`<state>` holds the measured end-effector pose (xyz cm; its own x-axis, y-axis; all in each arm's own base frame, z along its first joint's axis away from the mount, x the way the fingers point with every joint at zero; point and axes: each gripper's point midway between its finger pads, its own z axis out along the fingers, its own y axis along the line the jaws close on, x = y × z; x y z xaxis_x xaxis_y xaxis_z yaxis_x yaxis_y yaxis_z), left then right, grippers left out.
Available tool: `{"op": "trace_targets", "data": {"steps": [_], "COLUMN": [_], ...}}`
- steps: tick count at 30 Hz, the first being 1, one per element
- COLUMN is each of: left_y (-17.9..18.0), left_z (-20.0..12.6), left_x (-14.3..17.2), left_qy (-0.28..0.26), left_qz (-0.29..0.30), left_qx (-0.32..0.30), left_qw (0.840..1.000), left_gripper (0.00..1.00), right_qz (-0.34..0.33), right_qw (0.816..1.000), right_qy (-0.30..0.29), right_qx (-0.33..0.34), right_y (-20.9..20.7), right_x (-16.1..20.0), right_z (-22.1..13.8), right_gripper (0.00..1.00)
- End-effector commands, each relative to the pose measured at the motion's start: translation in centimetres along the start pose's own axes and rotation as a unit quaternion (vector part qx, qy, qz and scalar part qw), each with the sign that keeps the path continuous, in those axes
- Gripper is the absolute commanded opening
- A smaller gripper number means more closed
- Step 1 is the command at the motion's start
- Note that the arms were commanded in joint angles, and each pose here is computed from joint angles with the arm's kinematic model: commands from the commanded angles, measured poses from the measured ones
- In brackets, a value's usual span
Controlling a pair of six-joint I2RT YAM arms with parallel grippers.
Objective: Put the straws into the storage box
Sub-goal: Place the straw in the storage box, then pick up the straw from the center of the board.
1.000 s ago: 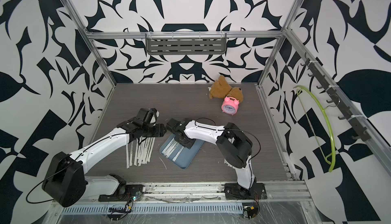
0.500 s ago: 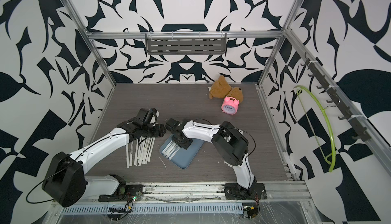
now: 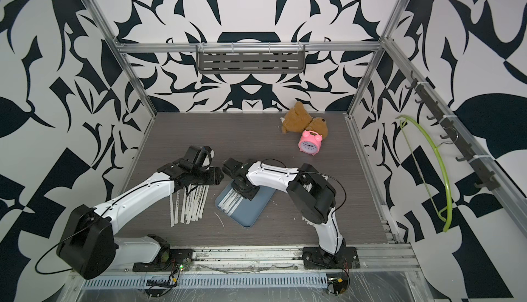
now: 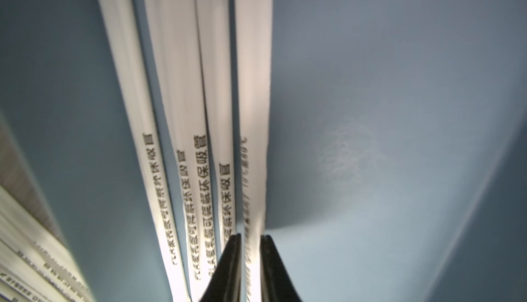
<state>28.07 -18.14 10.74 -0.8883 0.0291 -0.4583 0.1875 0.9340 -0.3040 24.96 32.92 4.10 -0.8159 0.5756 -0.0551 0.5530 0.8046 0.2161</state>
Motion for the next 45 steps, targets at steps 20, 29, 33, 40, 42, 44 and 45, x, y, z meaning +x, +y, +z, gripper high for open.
{"op": "trace_targets", "data": {"steps": [20,29,33,40,42,44,45], "left_y": [4.4,6.3,6.3,6.7,6.7,6.8,6.8], "left_z": [2.1,2.9,3.3,4.0,4.2,4.5,4.6], "left_x": [5.5,5.8,5.6,5.9,5.9,5.9,5.9], "left_qy": [0.123,0.134,0.139,0.148,0.148,0.15,0.152], "left_qz": [-0.066,-0.052,-0.047,-0.036,-0.032,-0.029,-0.028], "left_qx": [-0.111,-0.166,-0.169,-0.174,-0.176,-0.177,-0.177], "left_qw": [0.984,0.976,0.975,0.973,0.973,0.972,0.972], "left_gripper": [0.38,0.37,0.36,0.35,0.34,0.33,0.31], "right_qz": [-0.089,-0.105,-0.107,-0.102,-0.101,-0.1,-0.1], "right_qw": [0.988,0.981,0.981,0.981,0.981,0.981,0.982], "right_qy": [-0.123,-0.161,-0.16,-0.164,-0.164,-0.163,-0.162], "right_qx": [-0.023,-0.021,-0.019,-0.021,-0.019,-0.017,-0.018], "right_y": [-2.4,-4.0,-4.0,-4.1,-4.2,-4.3,-4.3], "right_x": [-5.1,-6.4,-6.5,-7.1,-7.2,-7.2,-7.2], "right_z": [-7.8,-9.6,-9.5,-9.8,-9.7,-9.6,-9.6], "right_gripper": [0.27,0.26,0.26,0.26,0.26,0.25,0.25]}}
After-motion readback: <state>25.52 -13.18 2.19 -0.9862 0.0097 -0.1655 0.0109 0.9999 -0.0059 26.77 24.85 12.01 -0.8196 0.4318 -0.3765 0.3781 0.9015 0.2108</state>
